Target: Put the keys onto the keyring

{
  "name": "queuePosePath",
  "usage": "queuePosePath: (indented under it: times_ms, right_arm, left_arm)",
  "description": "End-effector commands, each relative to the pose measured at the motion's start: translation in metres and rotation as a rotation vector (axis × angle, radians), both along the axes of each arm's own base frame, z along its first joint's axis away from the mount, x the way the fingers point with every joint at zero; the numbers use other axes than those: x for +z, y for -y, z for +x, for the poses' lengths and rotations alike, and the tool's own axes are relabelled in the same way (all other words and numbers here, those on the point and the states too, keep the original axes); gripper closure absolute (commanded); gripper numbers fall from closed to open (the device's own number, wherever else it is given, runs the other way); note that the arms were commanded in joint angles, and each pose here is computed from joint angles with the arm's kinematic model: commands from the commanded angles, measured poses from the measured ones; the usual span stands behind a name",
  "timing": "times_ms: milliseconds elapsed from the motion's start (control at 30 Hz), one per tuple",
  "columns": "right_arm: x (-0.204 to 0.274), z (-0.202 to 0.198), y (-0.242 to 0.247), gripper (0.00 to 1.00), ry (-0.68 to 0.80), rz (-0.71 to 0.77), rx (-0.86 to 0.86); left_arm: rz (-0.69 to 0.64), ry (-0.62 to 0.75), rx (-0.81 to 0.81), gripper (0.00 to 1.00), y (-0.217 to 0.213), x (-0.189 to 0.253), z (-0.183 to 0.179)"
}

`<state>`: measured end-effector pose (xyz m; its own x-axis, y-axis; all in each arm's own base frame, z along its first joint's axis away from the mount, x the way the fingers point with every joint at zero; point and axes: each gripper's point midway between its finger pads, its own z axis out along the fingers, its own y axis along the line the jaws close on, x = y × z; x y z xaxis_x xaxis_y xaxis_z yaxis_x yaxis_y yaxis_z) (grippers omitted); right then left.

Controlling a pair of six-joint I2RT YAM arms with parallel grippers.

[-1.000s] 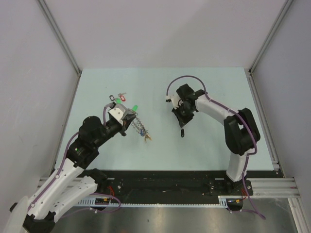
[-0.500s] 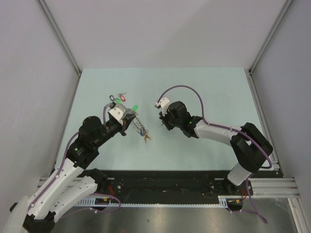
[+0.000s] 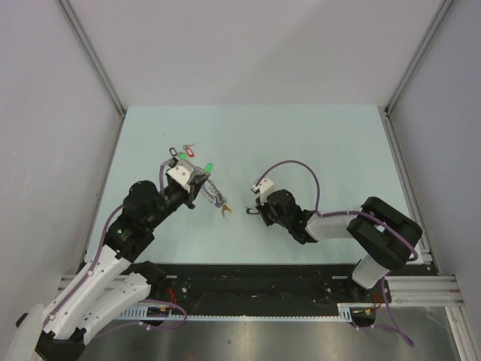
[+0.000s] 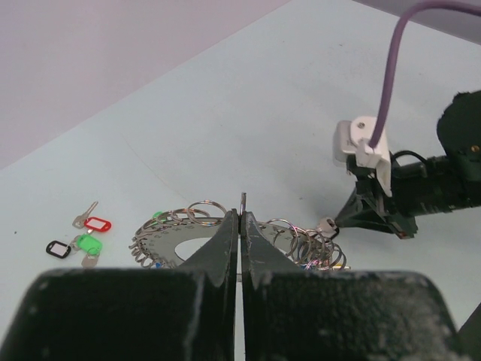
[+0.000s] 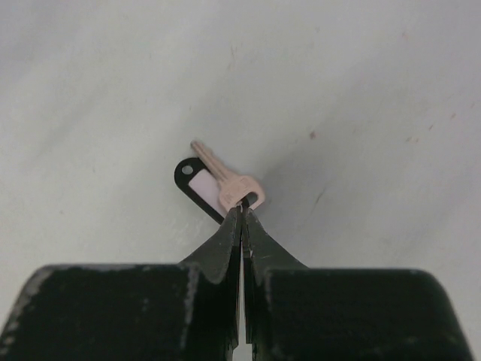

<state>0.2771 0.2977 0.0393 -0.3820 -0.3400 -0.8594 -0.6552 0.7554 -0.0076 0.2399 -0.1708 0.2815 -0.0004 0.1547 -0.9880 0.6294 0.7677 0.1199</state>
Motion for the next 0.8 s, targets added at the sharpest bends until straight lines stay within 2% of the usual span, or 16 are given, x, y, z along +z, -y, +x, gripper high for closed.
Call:
queuePosePath:
  times_ms: [0, 33, 167, 267, 300, 467, 567, 767]
  right_arm:
    - [0.022, -0.007, -0.005, 1.0, 0.048, 0.11, -0.045]
    - [0.02, -0.012, -0.005, 0.97, 0.044, 0.107, -0.044]
    - [0.018, -0.028, 0.003, 0.75, 0.004, 0.089, -0.049]
    - [0.029, -0.032, 0.009, 0.64, -0.024, 0.091, -0.063]
    - [0.025, -0.035, 0.017, 0.63, -0.054, 0.052, -0.077]
    - [0.042, -0.032, 0.023, 0.59, -0.144, -0.001, -0.131]
    - [0.04, -0.037, 0.024, 0.58, -0.236, -0.087, -0.149]
    - [0.032, -0.035, 0.02, 0.62, -0.326, -0.197, -0.176]
  left_arm:
    - [-0.068, 0.075, 0.02, 1.0, -0.001, 0.026, 0.004]
    - [-0.068, 0.075, 0.02, 0.99, -0.001, 0.026, 0.004]
    - [-0.069, 0.074, 0.016, 1.0, 0.0, 0.026, 0.004]
    - [-0.069, 0.07, 0.016, 0.99, 0.0, 0.025, 0.004]
    - [-0.069, 0.074, 0.014, 0.99, 0.0, 0.026, 0.004]
    - [-0.068, 0.073, 0.013, 0.99, 0.0, 0.027, 0.003]
    - [-0.07, 0.07, 0.016, 0.99, -0.001, 0.027, 0.004]
    - [-0.067, 0.066, 0.016, 0.99, -0.001, 0.026, 0.003]
